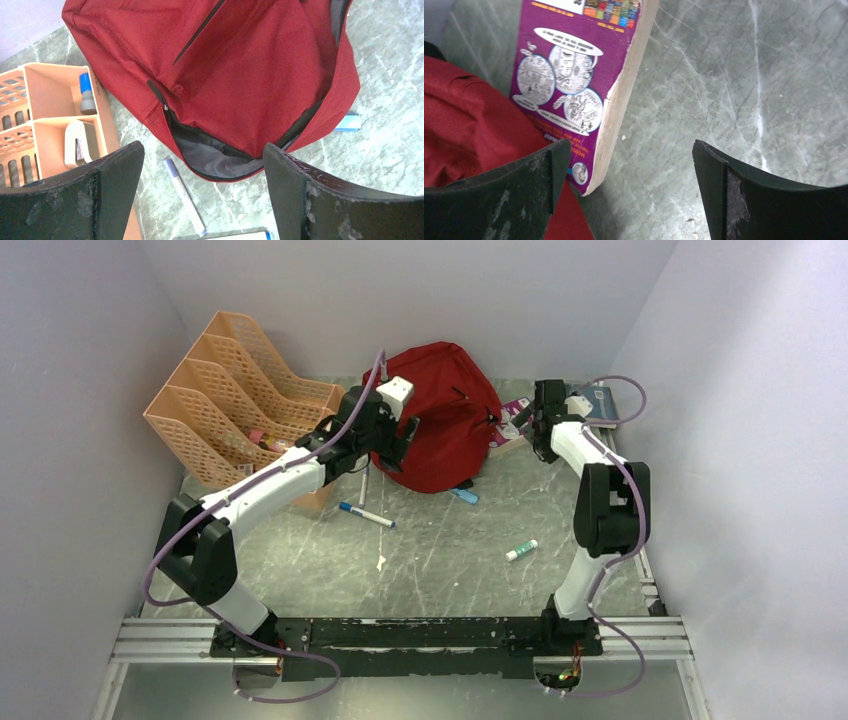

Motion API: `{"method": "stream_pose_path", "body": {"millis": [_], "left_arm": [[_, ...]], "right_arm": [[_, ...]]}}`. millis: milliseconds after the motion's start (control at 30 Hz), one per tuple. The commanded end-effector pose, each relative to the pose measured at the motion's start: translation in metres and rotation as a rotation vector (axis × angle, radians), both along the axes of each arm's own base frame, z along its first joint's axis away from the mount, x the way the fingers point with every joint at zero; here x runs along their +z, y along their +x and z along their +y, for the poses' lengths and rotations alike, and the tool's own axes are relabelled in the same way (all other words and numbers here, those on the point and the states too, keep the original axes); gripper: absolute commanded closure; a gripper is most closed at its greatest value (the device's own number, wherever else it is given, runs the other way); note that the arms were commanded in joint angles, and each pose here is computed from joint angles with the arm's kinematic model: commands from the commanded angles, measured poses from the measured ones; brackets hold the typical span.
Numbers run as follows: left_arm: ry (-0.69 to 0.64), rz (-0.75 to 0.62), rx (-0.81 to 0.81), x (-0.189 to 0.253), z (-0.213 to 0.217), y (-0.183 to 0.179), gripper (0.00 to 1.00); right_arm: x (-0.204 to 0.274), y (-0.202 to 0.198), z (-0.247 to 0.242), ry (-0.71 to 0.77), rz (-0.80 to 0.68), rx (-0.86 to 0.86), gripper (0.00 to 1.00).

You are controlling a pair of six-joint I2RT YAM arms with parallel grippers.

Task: Pack the student bag
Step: Move the book to the center of the board.

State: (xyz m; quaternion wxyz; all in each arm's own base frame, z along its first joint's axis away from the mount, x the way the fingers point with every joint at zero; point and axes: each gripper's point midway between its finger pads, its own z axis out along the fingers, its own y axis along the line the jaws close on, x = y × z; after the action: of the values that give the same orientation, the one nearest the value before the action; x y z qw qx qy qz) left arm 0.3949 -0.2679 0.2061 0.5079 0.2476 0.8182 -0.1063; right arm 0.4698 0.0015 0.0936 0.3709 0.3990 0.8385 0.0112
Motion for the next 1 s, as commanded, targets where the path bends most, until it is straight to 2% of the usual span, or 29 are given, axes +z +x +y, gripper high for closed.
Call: {"method": "stream_pose_path", "body": {"millis": [0,200,433,667,767,967], "left_arm": [[0.008,-0.048,0.013,0.009,0.004,0.002,0.07],[0.010,-0.031,0.009,0.001,0.002,0.003,0.07],[0.027,-0.024,0.012,-0.006,0.002,0.005,0.07],[0.032,-0.013,0.008,-0.012,0.000,0.006,0.07],[0.031,-0.008,0.004,-0.014,-0.001,0.005,0.07],[0.028,-0.001,-0.003,-0.016,-0.003,0.005,0.07]], "right_arm": [[-0.011,0.015,-0.008,0.075,-0.006,-0.052,0.05],[-0.028,0.035,-0.003,0.147,-0.031,-0.050,0.12],[-0.045,0.058,-0.010,0.198,-0.038,-0.036,0.14],[-0.067,0.068,-0.004,0.253,-0.003,-0.023,0.20],[-0.074,0.068,-0.004,0.257,0.002,-0.029,0.27],[-0.086,0.060,-0.004,0.251,0.031,-0.033,0.51]]}}
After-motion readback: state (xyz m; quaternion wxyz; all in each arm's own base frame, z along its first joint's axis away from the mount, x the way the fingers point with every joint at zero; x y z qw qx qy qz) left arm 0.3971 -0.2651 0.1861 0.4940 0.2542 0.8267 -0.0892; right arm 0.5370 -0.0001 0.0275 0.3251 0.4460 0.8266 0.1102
